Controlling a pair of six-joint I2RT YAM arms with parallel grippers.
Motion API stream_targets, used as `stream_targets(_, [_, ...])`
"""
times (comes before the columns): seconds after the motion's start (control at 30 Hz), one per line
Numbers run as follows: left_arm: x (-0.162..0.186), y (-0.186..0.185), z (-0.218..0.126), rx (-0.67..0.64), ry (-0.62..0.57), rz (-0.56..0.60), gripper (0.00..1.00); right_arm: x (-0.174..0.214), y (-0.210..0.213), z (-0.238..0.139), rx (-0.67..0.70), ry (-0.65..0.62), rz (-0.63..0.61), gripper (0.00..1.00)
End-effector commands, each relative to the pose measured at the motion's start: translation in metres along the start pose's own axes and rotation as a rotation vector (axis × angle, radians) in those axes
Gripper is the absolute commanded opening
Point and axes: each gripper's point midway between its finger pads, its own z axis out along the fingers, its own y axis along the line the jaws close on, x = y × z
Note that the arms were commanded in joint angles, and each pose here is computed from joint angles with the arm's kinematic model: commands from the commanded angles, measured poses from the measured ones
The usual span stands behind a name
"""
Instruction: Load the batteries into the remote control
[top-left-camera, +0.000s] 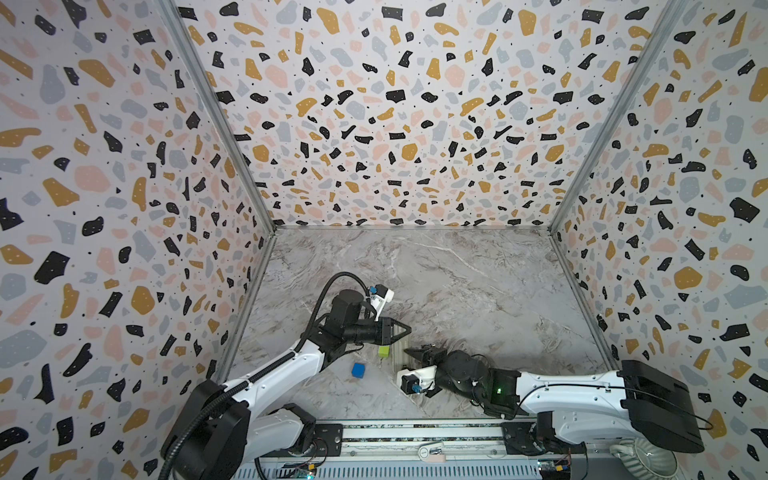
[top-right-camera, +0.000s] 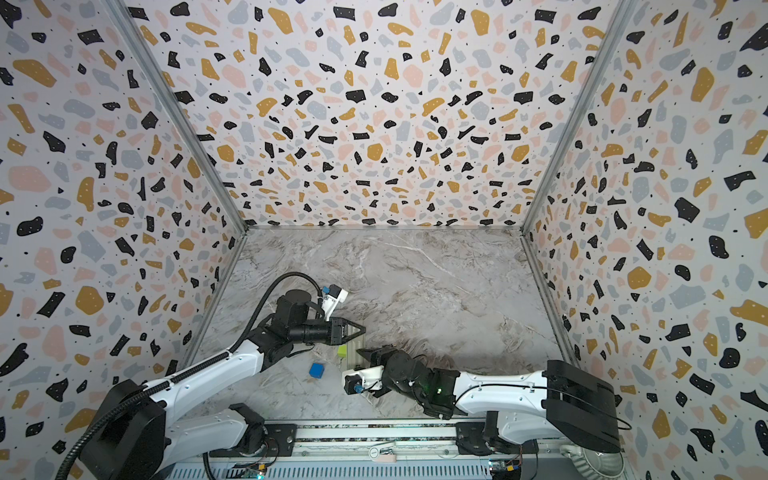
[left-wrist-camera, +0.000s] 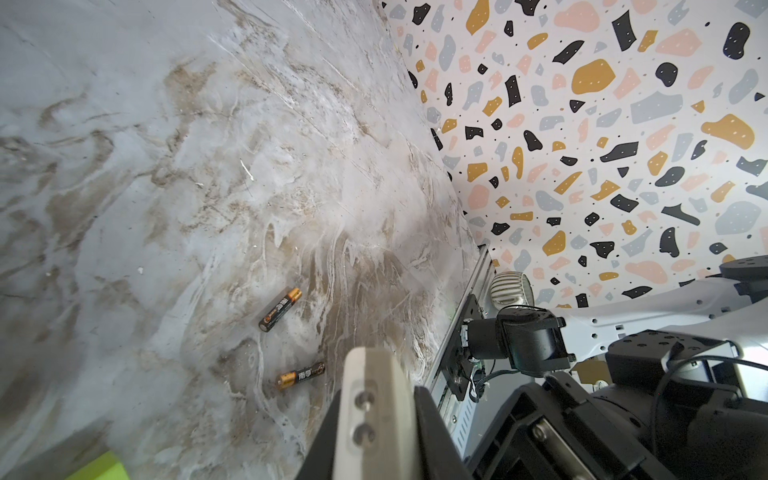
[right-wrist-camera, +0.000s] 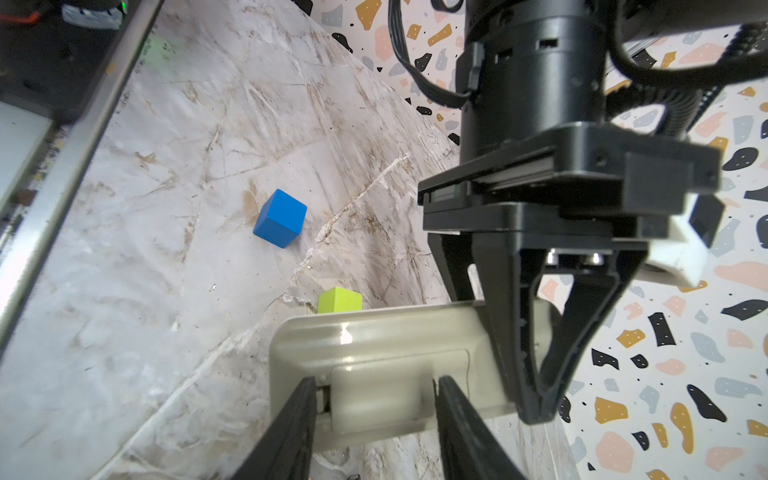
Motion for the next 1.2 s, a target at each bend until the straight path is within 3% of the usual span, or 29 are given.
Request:
stream_targets(0.0, [0.007, -0.017, 0.0, 0.078, 0.041, -0.005, 0.0, 0.003, -0.012, 0.007, 0.073, 0.057, -0.04, 0.49])
stream_targets(1.17, [0.005, -0.007, 0.004, -0.013, 0.066, 0.016, 0.0, 0.0, -0.049, -0.012, 0.245, 0.055, 0.026, 0.48])
